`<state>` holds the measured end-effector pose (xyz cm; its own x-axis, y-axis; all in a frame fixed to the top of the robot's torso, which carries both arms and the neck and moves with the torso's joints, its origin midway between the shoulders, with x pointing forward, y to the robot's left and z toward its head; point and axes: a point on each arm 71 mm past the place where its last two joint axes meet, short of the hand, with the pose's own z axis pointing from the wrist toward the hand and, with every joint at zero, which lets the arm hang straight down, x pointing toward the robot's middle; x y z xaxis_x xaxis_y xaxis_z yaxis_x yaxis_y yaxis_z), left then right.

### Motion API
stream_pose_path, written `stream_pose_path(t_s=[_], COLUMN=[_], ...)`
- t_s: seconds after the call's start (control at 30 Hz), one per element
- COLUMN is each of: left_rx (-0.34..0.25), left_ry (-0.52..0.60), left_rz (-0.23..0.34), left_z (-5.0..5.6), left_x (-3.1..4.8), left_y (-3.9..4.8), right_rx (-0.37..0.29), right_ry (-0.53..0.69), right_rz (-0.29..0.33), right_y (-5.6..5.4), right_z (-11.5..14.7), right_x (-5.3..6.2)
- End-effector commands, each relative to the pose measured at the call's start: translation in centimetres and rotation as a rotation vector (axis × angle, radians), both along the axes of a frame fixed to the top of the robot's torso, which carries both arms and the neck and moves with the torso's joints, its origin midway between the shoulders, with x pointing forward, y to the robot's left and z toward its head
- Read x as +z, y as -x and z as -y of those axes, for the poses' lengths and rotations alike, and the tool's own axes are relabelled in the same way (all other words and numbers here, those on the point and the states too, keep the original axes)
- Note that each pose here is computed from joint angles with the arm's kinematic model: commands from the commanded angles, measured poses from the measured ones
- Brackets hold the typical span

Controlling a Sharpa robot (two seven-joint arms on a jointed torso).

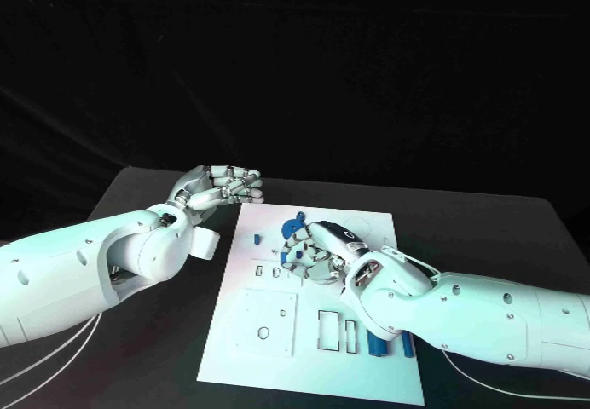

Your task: Assemble the parts on the task board

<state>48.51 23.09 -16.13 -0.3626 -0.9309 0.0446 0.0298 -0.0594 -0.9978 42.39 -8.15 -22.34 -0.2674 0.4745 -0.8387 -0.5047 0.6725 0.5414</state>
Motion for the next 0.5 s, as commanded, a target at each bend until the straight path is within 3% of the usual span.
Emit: stream_pose_path(t_s=[0.03, 0.5], left_rx=[-0.022, -0.025], left_ry=[0.011, 0.011], left_rz=[0.0, -0.002], left_z=[0.27, 0.25], left_x=[0.07, 0.06], left_y=[0.06, 0.09], right_rx=[0.021, 0.032], right_ry=[0.045, 0.112], right_rz=[0.028, 0.033], right_y=[0.18, 0.3], right_z=[-0.4, -0.64], right_x=[-0.42, -1.3])
